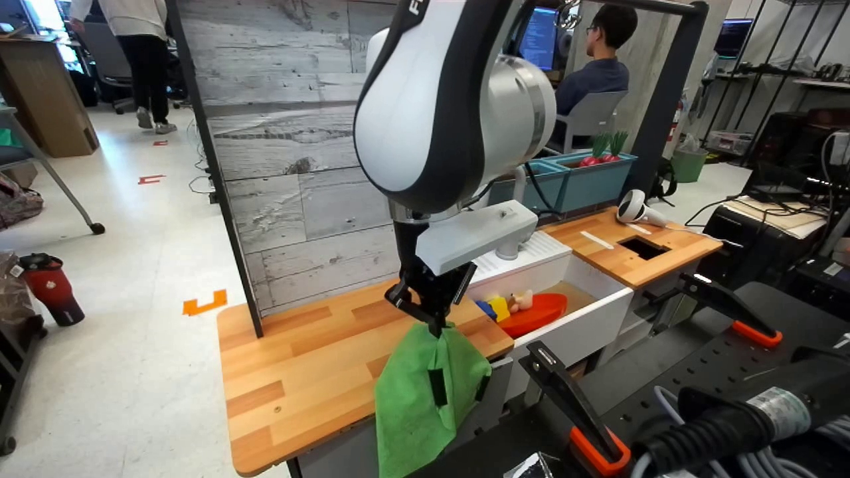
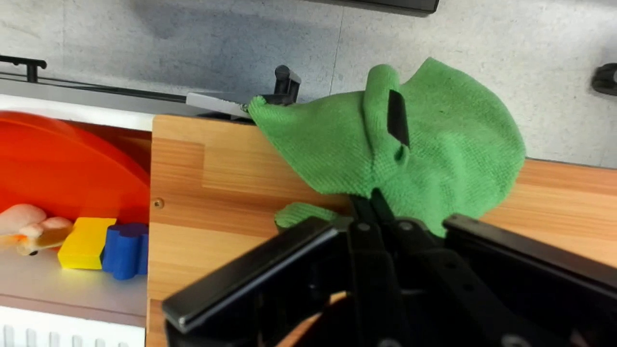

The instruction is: Fold the green towel.

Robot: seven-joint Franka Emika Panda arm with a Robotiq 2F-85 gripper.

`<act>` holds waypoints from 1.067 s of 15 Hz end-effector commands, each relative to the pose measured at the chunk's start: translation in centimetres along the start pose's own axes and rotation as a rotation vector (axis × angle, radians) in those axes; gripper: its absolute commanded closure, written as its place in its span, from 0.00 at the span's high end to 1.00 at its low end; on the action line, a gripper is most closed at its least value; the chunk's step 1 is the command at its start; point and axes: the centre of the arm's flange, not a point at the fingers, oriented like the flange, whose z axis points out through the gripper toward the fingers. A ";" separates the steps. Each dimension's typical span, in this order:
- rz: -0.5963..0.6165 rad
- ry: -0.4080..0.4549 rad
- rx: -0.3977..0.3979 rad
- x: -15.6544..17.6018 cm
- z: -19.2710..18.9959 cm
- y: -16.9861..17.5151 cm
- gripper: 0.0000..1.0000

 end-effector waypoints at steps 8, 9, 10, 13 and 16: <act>0.065 0.147 0.015 4.6 -15.7 0.1 0.00; 0.069 0.166 0.023 4.7 -17.2 0.0 0.00; 0.067 0.186 0.032 4.8 -18.4 0.0 0.00; 0.063 0.245 0.052 4.5 -21.7 -0.5 0.00; 0.057 0.261 0.051 4.4 -22.7 -0.7 0.00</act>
